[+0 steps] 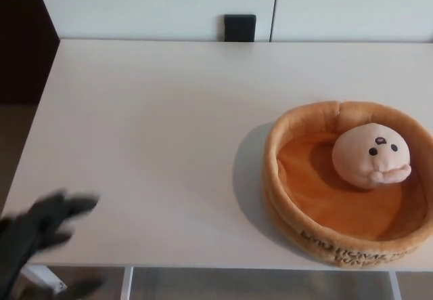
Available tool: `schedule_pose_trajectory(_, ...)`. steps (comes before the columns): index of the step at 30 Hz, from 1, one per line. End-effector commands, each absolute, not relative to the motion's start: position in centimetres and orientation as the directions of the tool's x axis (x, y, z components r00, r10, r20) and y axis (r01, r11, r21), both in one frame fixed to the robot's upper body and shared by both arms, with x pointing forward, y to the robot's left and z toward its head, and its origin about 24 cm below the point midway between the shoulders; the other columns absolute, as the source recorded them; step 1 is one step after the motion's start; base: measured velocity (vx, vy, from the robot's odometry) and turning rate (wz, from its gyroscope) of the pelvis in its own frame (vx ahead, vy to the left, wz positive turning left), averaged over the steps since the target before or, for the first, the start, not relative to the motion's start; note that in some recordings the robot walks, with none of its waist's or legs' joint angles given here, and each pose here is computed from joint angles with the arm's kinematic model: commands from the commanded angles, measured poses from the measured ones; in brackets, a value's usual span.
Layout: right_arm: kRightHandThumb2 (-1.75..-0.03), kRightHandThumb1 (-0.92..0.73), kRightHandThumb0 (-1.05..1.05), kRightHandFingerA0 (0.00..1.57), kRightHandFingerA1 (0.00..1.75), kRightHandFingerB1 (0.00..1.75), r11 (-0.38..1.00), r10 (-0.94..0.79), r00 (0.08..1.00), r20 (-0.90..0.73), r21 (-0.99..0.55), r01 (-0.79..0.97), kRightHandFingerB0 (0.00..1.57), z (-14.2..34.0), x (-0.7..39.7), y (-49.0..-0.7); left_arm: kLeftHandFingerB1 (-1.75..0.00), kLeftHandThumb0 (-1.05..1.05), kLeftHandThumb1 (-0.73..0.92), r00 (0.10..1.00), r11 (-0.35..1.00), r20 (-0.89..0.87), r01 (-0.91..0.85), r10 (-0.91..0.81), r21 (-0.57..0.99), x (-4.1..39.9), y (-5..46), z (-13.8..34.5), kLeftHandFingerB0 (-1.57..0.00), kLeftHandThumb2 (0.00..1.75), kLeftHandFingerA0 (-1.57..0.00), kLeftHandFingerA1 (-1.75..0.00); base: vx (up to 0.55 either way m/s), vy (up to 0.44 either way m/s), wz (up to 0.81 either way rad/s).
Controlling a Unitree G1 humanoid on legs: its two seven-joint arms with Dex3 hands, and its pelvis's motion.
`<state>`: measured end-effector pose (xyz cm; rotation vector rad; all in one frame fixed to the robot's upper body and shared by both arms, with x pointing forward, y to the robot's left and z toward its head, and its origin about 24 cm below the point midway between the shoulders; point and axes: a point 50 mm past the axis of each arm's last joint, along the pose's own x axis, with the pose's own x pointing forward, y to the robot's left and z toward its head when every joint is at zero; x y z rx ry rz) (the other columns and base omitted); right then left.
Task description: The robot walks towards a table in front, picks a dumpling toy with left hand and puts it in an orange round plate
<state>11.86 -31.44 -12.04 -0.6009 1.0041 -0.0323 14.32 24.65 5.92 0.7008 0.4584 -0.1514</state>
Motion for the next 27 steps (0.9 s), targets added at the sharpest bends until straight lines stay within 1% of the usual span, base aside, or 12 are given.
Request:
schedule_pose_trajectory(1, -0.92, -0.58, -0.77, 0.51, 0.73, 0.44, 0.844, -0.347, 0.437, -0.829, -0.480, -0.240, 0.06, -12.7, 8.1, -32.6, -0.47, -0.60, 0.39, 0.656, 0.765, -0.751, 0.445, 0.076, 0.466, -3.0, 36.6, 3.4, -0.44, 0.76, -0.60, -0.57, 0.00, 0.000, 0.00)
schedule_pose_trajectory(4, -0.63, -0.73, -0.76, 0.58, 0.93, 0.35, 0.843, -0.344, 0.438, -0.831, -0.479, -0.246, 0.10, -12.6, 8.2, -32.6, -0.47, -0.59, 0.37, 0.581, 0.755, -0.802, 0.463, 0.136, 0.464, -3.7, 37.9, 2.5, -0.47, 0.74, -0.60, -0.56, 0.00, 0.000, 0.00)
schedule_pose_trajectory(6, -0.93, -0.59, -0.80, 0.62, 0.90, 0.42, 0.840, -0.345, 0.438, -0.830, -0.482, -0.251, 0.06, -12.6, 8.2, -32.6, -0.47, -0.60, 0.37, 0.549, 0.766, -0.820, 0.455, 0.161, 0.454, -4.1, 38.9, 1.9, -0.47, 0.74, -0.61, -0.57, 0.00, 0.000, 0.00)
schedule_pose_trajectory(8, -0.63, -0.73, -0.77, 0.62, 0.98, 0.34, 0.838, -0.345, 0.436, -0.831, -0.482, -0.256, 0.10, -12.7, 8.0, -32.6, -0.47, -0.59, 0.37, 0.521, 0.757, -0.832, 0.463, 0.188, 0.461, -4.5, 39.5, 1.6, -0.47, 0.74, -0.61, -0.57, 0.00, 0.000, 0.00)
schedule_pose_trajectory(9, -0.93, -0.59, -0.80, 0.58, 0.86, 0.43, 0.841, -0.346, 0.434, -0.832, -0.480, -0.250, 0.06, -12.7, 7.9, -32.6, -0.48, -0.56, 0.37, 0.497, 0.760, -0.844, 0.464, 0.203, 0.455, -4.6, 39.8, 1.4, -0.50, 0.73, -0.59, -0.57, 0.00, 0.000, 0.00)
schedule_pose_trajectory(11, -0.62, -0.73, -0.75, 0.57, 0.92, 0.35, 0.843, -0.344, 0.439, -0.830, -0.479, -0.244, 0.09, -12.6, 7.9, -32.7, -0.48, -0.55, 0.36, 0.444, 0.770, -0.865, 0.460, 0.232, 0.442, -4.8, 40.6, 0.9, -0.50, 0.73, -0.61, -0.58, 0.00, 0.000, 0.00)
schedule_pose_trajectory(12, -0.94, -0.60, -0.81, 0.59, 0.85, 0.40, 0.843, -0.345, 0.437, -0.831, -0.479, -0.245, 0.05, -12.6, 7.8, -32.7, -0.49, -0.57, 0.36, 0.417, 0.777, -0.878, 0.462, 0.235, 0.428, -4.9, 40.8, 0.8, -0.53, 0.73, -0.65, -0.57, 0.00, 0.000, 0.00)
schedule_pose_trajectory(16, -0.93, -0.60, -0.82, 0.55, 0.81, 0.42, 0.844, -0.355, 0.422, -0.834, -0.480, -0.241, 0.08, -12.7, 7.5, -32.7, -0.50, -0.58, 0.36, 0.346, 0.787, -0.907, 0.477, 0.242, 0.391, -5.0, 41.5, -0.4, -0.53, 0.73, -0.66, -0.57, 0.00, 0.000, 0.00)
schedule_pose_trajectory(17, -0.61, -0.72, -0.75, 0.57, 0.89, 0.34, 0.846, -0.359, 0.416, -0.836, -0.480, -0.234, 0.10, -12.8, 7.6, -32.6, -0.49, -0.55, 0.37, 0.326, 0.777, -0.908, 0.487, 0.262, 0.399, -4.8, 41.7, -1.4, -0.50, 0.73, -0.63, -0.57, 0.00, 0.000, 0.00)
schedule_pose_trajectory(24, -0.62, -0.73, -0.78, 0.56, 0.92, 0.36, 0.852, -0.353, 0.388, -0.851, -0.464, -0.241, 0.11, -13.0, 6.9, -32.6, -0.31, -0.40, 0.54, 0.253, 0.761, -0.881, 0.445, 0.399, 0.472, -1.6, 40.9, -6.4, -0.25, 0.57, -0.71, -0.81, 0.00, 0.000, 0.00)
schedule_pose_trajectory(26, -0.92, -0.58, -0.81, 0.62, 0.92, 0.43, 0.853, -0.357, 0.383, -0.852, -0.464, -0.238, 0.07, -12.9, 6.6, -32.8, -0.30, -0.36, 0.60, 0.255, 0.747, -0.881, 0.467, 0.398, 0.473, 0.3, 40.1, -7.6, -0.22, 0.58, -0.70, -0.82, 0.00, 0.000, 0.00)
schedule_pose_trajectory(27, -0.66, -0.65, -0.81, 0.60, 0.97, 0.38, 0.855, -0.358, 0.378, -0.854, -0.462, -0.236, 0.11, -12.9, 6.5, -32.9, -0.30, -0.38, 0.59, 0.262, 0.750, -0.883, 0.466, 0.390, 0.469, 2.0, 39.3, -8.5, -0.19, 0.59, -0.62, -0.67, 0.00, 0.000, 0.00)
